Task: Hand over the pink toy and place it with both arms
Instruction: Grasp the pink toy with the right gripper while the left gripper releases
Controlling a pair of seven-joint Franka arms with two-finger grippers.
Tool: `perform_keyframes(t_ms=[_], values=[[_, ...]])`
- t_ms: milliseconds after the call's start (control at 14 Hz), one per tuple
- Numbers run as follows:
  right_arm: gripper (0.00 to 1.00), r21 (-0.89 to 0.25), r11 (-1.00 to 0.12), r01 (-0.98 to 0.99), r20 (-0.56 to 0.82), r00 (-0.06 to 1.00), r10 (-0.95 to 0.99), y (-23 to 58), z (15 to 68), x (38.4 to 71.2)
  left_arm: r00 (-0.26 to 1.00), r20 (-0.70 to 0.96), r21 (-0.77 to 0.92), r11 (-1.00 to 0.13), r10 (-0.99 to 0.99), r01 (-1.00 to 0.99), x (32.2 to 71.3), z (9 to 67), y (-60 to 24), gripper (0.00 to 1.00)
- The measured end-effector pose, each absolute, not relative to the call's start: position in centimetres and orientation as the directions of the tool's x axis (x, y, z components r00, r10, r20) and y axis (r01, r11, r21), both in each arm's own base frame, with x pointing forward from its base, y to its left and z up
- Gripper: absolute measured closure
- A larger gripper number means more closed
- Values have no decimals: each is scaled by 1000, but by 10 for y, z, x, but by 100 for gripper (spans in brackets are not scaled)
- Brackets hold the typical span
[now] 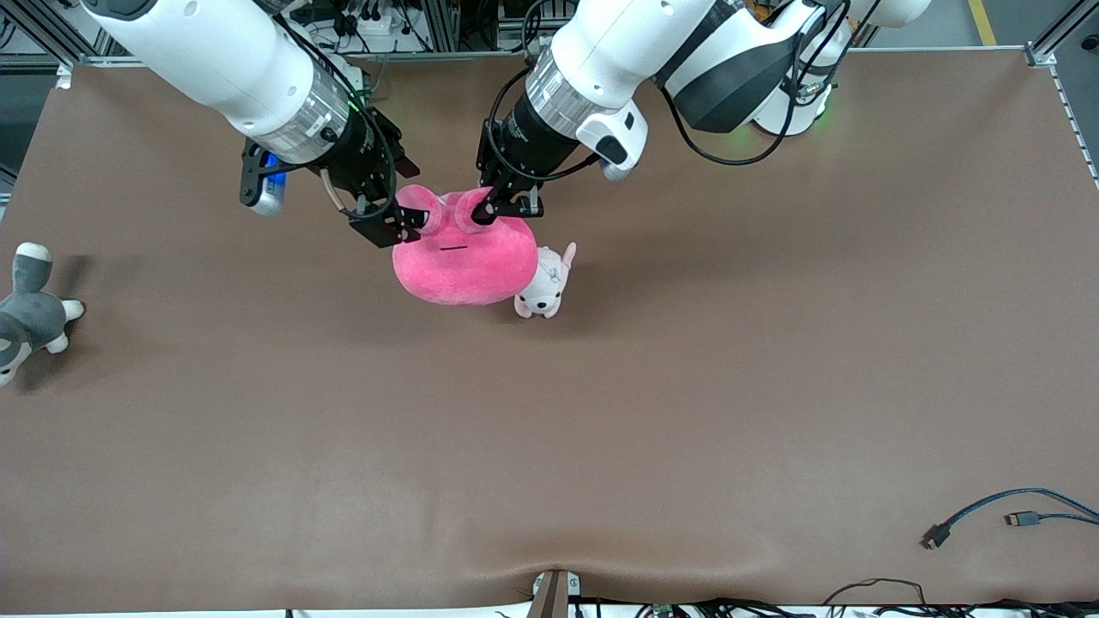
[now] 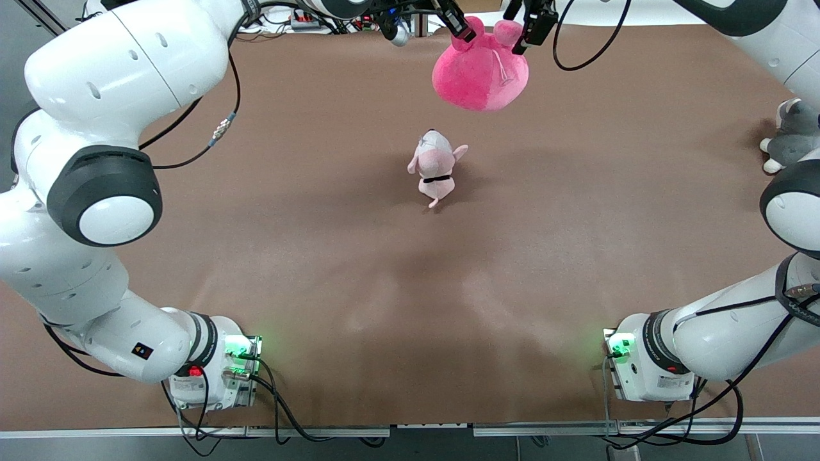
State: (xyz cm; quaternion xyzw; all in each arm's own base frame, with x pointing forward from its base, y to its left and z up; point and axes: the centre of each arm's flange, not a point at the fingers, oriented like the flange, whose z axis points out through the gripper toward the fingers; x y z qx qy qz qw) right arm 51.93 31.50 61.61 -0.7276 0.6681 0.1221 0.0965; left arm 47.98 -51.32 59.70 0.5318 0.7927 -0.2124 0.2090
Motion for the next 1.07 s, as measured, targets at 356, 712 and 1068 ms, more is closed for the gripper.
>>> perform_keyframes(t_ms=[356,712,1068], values=[[58,-6,-81,-997,-318,78,-945,317,619,522,-347,-557,-114,344,754,932,480,597,-513,89],[84,-16,-64,-998,-322,66,-945,311,621,527,-351,-559,-112,351,751,930,483,597,-511,81],[87,-18,-28,-999,-320,32,-947,285,620,541,-348,-571,-88,366,744,926,493,607,-501,28]])
